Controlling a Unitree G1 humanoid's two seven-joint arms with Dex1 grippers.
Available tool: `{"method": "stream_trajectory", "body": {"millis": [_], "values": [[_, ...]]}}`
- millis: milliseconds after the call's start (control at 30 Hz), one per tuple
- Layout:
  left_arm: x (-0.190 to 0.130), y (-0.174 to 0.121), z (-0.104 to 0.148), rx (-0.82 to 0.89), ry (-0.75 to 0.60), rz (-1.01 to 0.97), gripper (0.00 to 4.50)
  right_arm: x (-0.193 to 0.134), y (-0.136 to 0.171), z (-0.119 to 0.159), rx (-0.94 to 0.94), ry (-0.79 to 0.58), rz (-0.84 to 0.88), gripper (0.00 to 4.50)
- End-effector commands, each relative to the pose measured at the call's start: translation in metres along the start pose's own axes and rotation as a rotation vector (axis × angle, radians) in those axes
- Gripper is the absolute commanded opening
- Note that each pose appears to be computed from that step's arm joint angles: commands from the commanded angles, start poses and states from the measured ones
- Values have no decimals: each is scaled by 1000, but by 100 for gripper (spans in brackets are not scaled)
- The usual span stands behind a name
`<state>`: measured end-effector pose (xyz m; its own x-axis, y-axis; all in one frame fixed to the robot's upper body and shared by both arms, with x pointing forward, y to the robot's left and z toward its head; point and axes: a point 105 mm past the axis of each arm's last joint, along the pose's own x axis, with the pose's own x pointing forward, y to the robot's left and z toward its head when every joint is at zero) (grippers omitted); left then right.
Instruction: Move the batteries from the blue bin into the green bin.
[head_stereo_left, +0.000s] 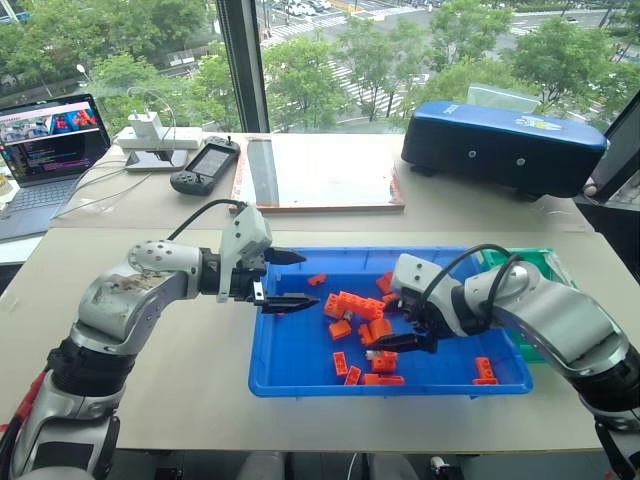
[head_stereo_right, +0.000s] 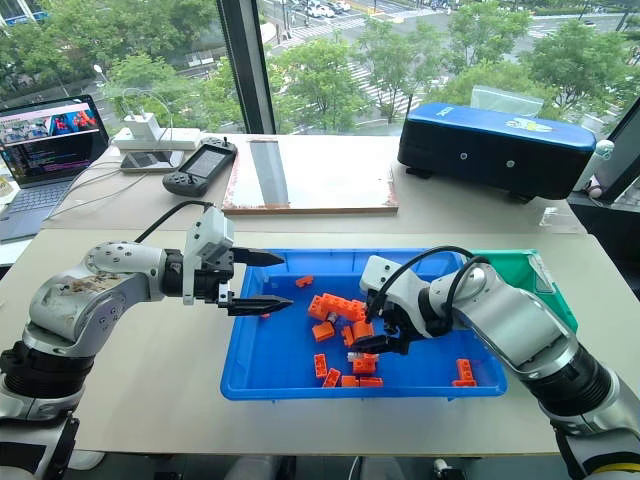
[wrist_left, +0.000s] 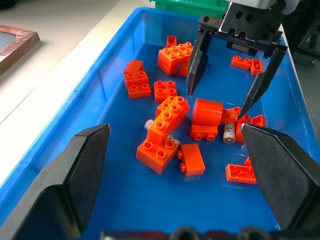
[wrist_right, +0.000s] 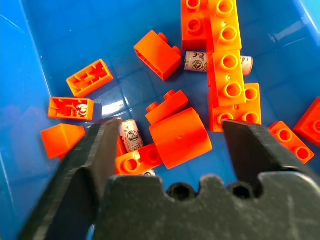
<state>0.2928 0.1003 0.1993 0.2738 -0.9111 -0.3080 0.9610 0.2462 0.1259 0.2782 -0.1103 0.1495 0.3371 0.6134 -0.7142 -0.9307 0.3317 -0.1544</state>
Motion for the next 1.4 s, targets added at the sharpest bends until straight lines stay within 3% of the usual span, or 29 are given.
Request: {"method": "stream_trajectory", "body": {"millis": [33, 467, 600, 800, 833, 1033, 1167, 1267, 1300, 1400], "values": [[-3, -2, 8, 38, -16, 1, 450, -9, -3, 11, -64, -33, -36, 448], [-16, -18, 15, 47, -20, -108, 450, 7, -1, -8, -47, 11, -20, 448], [-18, -16, 16, 63, -21, -103, 450, 10, -2, -9, -39, 6, -25, 356], [-17, -14, 16, 71, -21, -93, 450, 9, -3, -9, -37, 1, -31, 144], [-17, -14, 16, 70, -22, -93, 450, 6, -4, -8, -39, -1, -34, 139], [-16, -14, 14, 64, -23, -90, 450, -35, -29, 5, -42, -34, -126, 139], [-14, -15, 14, 61, -27, -94, 450, -68, -63, -20, -25, 66, -291, 139], [-12, -16, 14, 61, -28, -96, 450, -73, -73, -30, -33, 96, -331, 139], [-12, -16, 14, 61, -28, -97, 450, -73, -75, -32, -26, 94, -336, 219], [-11, -16, 14, 60, -27, -98, 450, -70, -69, -24, -32, 66, -310, 319]]}}
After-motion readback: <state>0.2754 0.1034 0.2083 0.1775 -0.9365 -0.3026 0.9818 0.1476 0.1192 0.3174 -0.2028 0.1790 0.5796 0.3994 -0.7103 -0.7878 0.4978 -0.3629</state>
